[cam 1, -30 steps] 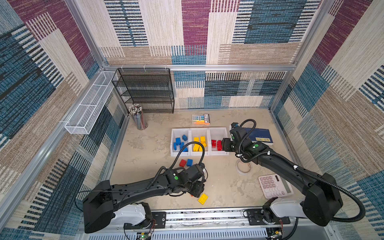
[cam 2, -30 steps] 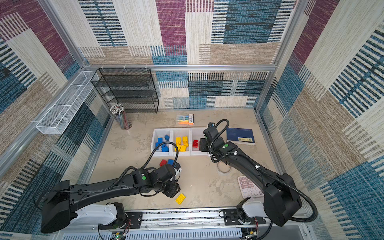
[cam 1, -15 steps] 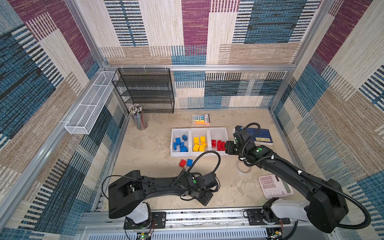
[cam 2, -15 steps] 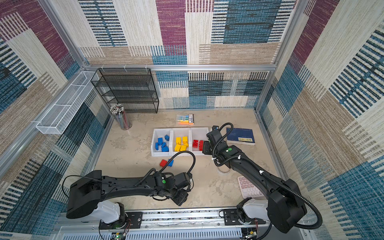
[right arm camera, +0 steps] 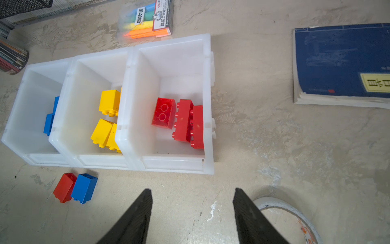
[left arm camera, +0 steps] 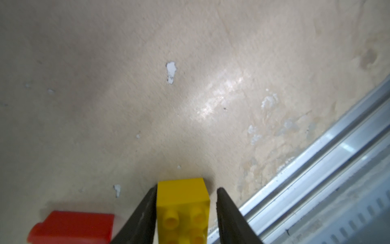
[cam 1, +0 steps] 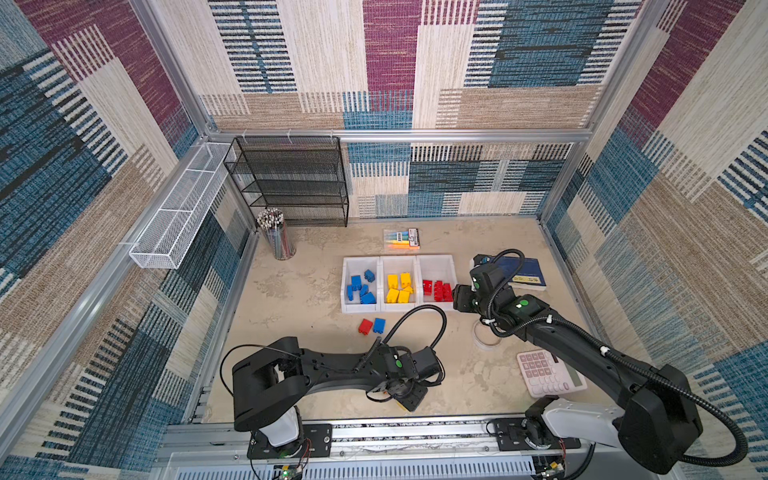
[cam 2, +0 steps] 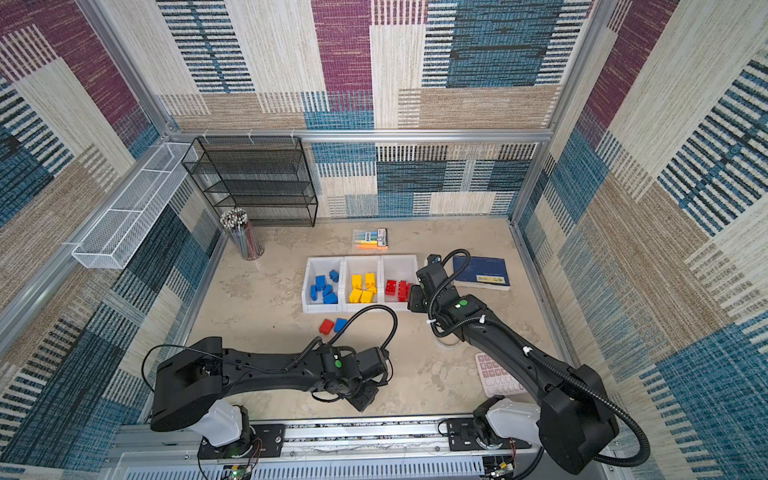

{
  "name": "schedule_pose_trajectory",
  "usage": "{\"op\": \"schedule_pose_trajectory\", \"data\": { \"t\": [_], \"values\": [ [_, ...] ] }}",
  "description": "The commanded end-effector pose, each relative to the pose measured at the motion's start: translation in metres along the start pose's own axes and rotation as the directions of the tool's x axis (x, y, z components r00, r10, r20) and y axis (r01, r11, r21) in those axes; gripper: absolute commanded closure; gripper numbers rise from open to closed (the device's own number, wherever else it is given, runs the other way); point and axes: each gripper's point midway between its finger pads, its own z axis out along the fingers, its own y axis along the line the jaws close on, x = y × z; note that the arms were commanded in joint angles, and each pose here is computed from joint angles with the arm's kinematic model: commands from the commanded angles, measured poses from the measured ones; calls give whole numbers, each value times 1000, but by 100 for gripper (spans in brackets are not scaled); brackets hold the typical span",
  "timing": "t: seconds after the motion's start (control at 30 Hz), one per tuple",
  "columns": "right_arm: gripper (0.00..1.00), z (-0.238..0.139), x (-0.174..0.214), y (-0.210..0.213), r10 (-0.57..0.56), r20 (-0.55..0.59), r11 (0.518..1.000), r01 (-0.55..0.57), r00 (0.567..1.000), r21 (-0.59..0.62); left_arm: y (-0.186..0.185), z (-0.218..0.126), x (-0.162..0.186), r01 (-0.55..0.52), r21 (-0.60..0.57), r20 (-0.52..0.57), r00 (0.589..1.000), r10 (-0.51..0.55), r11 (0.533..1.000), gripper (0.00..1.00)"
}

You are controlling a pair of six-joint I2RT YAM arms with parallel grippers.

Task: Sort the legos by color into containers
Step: 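Grasp a yellow 2x2 brick with the left gripper while the right withdraws, then carry the yellow 2x2 brick into the middle compartment and release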

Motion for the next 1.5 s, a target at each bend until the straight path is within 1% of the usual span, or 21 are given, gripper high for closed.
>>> {"op": "schedule_pose_trajectory", "data": {
  "t": [0.0, 0.07, 0.2, 0.3, 0.37, 0.4, 0.47, 0.53, 0.63, 0.73, 0.83, 0.93, 1.03, 1.13, 1.3, 1.37, 1.47],
  "values": [
    [36, -2, -4, 0, 20, 22, 1000, -20, 1000, 0, 1, 2, -1, -26, -16, -3, 1000, 26, 1000, 60],
    [36, -4, -5, -2, 20, 28, 1000, -20, 999, 6, 1, 2, -2, -29, -15, -2, 1000, 29, 999, 64],
    [36, -7, -6, -5, 22, 36, 1000, -22, 999, 11, 0, -8, -12, -47, -22, 35, 998, 48, 999, 68],
    [37, -13, -10, -7, 24, 51, 1000, -24, 998, 13, 5, -31, -39, -91, -68, 130, 986, 99, 994, 68],
    [37, -16, -12, -8, 25, 61, 1000, -25, 998, 13, 14, -49, -63, -125, -125, 193, 970, 148, 984, 68],
    [37, -18, -14, -8, 27, 67, 1000, -28, 997, 11, 23, -58, -76, -123, -155, 219, 963, 156, 980, 68],
    [37, -21, -16, -7, 28, 74, 1000, -28, 997, 6, 42, -75, -104, -91, -170, 267, 954, 135, 981, 68],
    [37, -24, -18, -7, 28, 80, 1000, -28, 996, 1, 66, -94, -137, -31, -153, 337, 938, 81, 988, 68],
    [38, -26, -17, -7, 31, 83, 1000, -30, 996, -6, 105, -113, -178, 47, -152, 422, 906, 22, 987, 68],
    [38, -28, -14, -7, 32, 80, 999, -31, 996, -13, 139, -119, -208, 86, -162, 441, 897, -6, 983, 67],
    [38, -31, -13, -9, 33, 77, 999, -32, 996, -10, 166, -116, -231, 123, -159, 442, 896, -40, 980, 67],
    [38, -35, -13, -9, 33, 83, 999, -32, 996, -16, 187, -103, -244, 149, -151, 427, 901, -72, 977, 66],
    [38, -38, -12, -11, 36, 91, 999, -35, 995, -14, 197, -88, -253, 153, -153, 422, 903, -76, 976, 66],
    [38, -40, -12, -12, 36, 91, 999, -35, 995, -13, 201, -81, -261, 163, -128, 423, 901, -95, 978, 64],
    [36, -40, -10, -12, 31, 83, 1000, -30, 996, -11, 205, -82, -270, 174, -125, 433, 895, -104, 977, 46],
    [35, -41, -11, -13, 28, 85, 1000, -28, 996, -7, 206, -84, -270, 179, -125, 437, 893, -108, 976, 43],
    [33, -42, -13, -12, 27, 86, 1000, -27, 996, -7, 207, -89, -266, 195, -119, 445, 887, -123, 974, 42]
  ]
}}
